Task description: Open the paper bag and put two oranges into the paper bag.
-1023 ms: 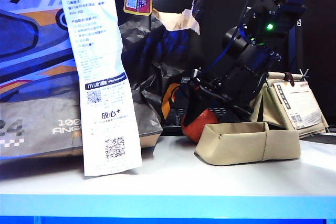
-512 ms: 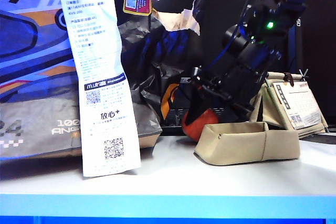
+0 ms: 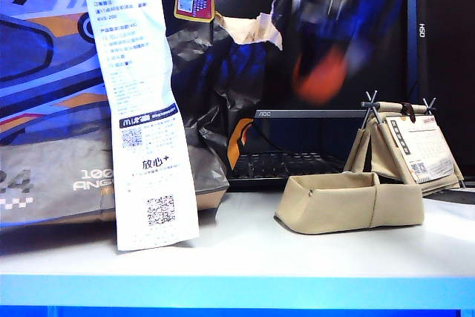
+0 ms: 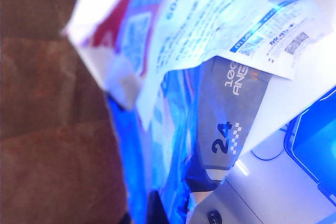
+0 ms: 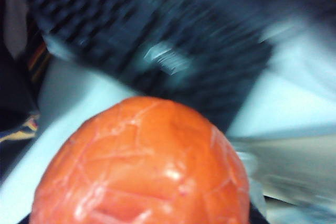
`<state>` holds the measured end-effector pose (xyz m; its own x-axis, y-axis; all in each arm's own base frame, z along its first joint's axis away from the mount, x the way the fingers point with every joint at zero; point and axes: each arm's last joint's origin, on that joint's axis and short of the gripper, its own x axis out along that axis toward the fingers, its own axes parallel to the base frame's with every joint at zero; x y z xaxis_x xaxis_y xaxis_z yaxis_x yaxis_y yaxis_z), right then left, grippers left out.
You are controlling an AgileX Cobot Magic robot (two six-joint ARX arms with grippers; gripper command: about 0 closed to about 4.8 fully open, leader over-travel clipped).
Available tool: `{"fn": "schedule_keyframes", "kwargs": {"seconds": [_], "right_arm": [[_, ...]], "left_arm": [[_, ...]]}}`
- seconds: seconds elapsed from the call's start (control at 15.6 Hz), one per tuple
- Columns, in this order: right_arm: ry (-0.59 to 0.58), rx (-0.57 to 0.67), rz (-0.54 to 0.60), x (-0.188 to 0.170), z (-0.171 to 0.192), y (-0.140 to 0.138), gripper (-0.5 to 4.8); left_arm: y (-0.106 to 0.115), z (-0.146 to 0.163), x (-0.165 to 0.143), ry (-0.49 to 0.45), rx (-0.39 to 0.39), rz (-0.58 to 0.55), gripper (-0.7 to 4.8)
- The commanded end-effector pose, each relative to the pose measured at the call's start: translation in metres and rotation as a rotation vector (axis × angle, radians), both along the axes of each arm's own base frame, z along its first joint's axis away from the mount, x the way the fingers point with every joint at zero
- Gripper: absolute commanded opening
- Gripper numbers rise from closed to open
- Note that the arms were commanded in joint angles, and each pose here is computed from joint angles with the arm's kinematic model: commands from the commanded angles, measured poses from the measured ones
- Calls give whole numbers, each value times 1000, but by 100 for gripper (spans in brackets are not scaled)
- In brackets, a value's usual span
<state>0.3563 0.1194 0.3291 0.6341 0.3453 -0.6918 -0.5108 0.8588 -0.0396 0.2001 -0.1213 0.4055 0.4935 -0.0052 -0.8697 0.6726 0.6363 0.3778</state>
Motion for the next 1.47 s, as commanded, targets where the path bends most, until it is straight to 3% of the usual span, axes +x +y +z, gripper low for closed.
{"fn": "schedule_keyframes", "kwargs": {"seconds": [0.06,0.32,0.38,0.45,0.7,1.22,1.28,1.34,1.41,1.47], "right_arm": [[-89,49,77,-19,72,-3,-1],[-299,328,342,-52,154,36,-1],[-280,410,413,-53,155,49,-1],[-233,454,443,-46,148,61,-1],[-5,437,483,-18,94,101,-1],[65,450,539,-14,76,118,3],[65,450,539,-14,76,118,100],[78,462,517,-14,77,118,327],[90,471,505,-14,77,118,403],[89,474,508,-14,77,118,405]], "left_arm": [[0,2,-1,2,-27,-12,-6],[-1,2,-2,19,-63,-32,-6],[-1,3,-2,12,-63,-30,-5],[-1,3,-2,12,-62,-31,-5],[0,3,-3,14,-63,-30,-5],[0,3,-3,20,-63,-32,-5],[0,3,-3,20,-64,-32,-6],[0,3,-3,20,-63,-32,-5],[0,3,-3,20,-63,-32,-6],[0,3,-3,20,-63,-32,-5]]}}
